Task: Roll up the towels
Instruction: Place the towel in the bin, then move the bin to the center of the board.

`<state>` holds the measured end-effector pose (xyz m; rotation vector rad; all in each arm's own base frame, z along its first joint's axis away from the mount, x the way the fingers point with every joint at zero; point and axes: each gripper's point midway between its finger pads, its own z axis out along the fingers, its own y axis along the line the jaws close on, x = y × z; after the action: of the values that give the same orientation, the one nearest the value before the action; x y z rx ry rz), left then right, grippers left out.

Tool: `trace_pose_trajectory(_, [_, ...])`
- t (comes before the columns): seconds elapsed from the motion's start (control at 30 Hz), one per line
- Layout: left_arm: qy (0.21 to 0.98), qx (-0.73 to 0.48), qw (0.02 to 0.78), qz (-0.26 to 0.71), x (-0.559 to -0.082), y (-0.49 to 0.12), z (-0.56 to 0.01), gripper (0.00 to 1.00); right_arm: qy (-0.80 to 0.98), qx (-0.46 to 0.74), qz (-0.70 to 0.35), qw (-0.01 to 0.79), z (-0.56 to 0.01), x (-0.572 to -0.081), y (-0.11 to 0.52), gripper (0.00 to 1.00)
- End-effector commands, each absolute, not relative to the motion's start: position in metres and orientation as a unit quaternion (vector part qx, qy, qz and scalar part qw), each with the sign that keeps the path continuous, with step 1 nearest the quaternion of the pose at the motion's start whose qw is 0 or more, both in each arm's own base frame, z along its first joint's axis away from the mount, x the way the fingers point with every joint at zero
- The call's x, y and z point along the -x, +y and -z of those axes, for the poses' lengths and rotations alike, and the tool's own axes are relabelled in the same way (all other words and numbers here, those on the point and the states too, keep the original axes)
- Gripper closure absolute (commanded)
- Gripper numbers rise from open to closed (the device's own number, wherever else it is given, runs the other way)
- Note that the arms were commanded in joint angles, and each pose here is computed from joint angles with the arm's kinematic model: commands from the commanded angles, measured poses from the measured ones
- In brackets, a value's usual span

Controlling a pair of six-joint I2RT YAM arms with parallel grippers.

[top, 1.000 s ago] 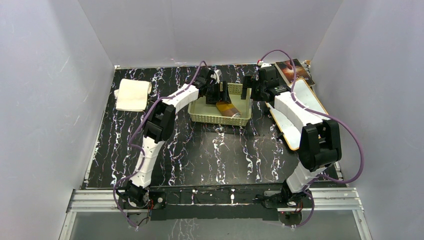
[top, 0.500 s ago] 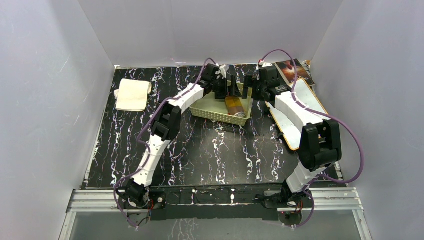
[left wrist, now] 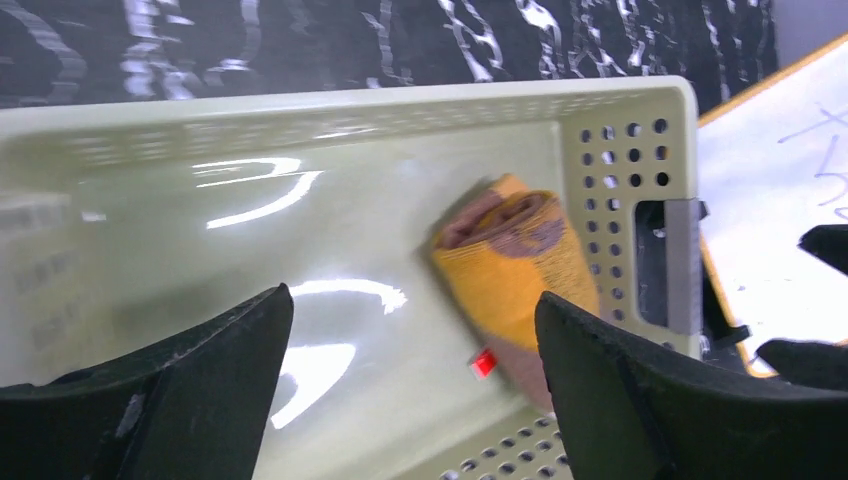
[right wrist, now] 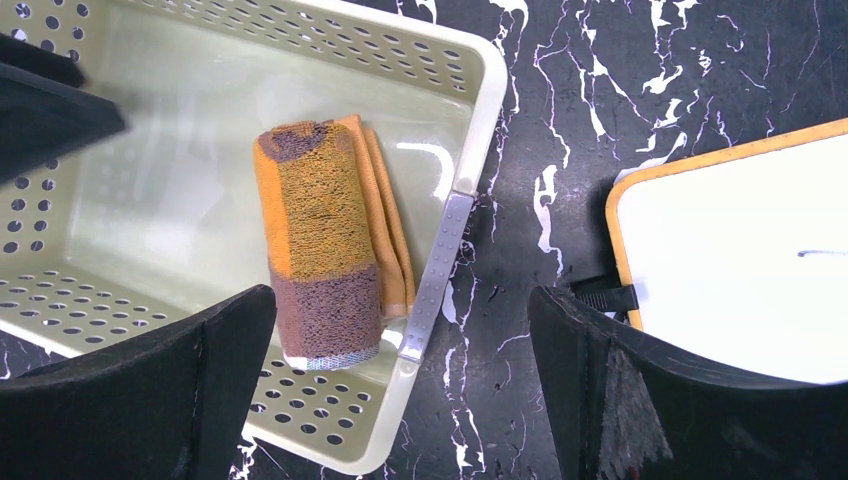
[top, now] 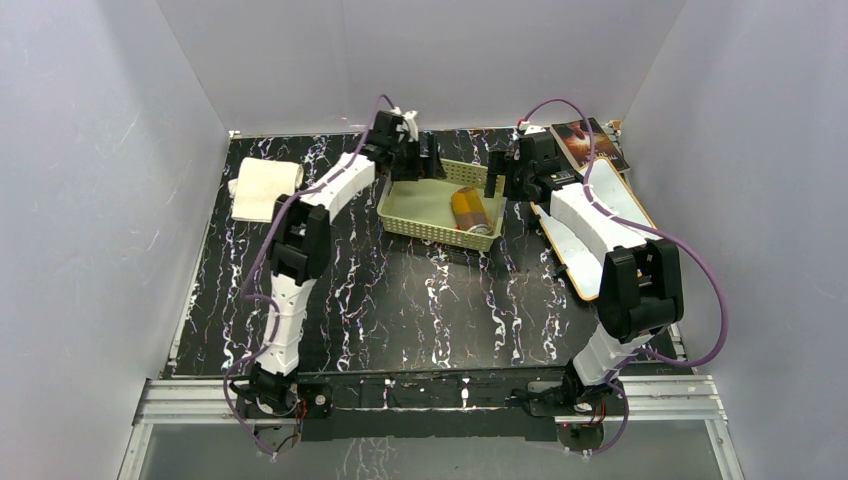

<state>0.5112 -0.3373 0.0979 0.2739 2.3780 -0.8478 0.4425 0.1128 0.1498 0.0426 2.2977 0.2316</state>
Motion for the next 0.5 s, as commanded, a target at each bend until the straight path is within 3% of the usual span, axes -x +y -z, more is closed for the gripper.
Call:
trace_pose_trajectory(0.0, [0.89,-0.114,0.325,0.298,-0.503,-0.31,-0.134,0.21,0.89,-0.013,-0.1,0.445,-0.18,-0.45,0.113,0.02])
trace_pose_trajectory(0.13, [0.899,-0.118,0.278,0.316,-0.479,-0.32,-0.103,0.56,0.891,-0.014,-0.101,0.443,-0.179,-0.45,0.113,0.02])
trace_pose_trajectory(0.2, [0.906,-0.114,0.255,0.317,-0.472,-0.326,-0.086,0.98,0.891,-0.014,-0.1,0.443,-0.178,-0.45,0.113,0.02])
trace_pose_trajectory(0.47, [0.915,-0.142,0.222,0.306,-0.461,-0.364,-0.06,1.0,0.893,-0.014,-0.093,0.441,-0.175,-0.448,0.109,0.02])
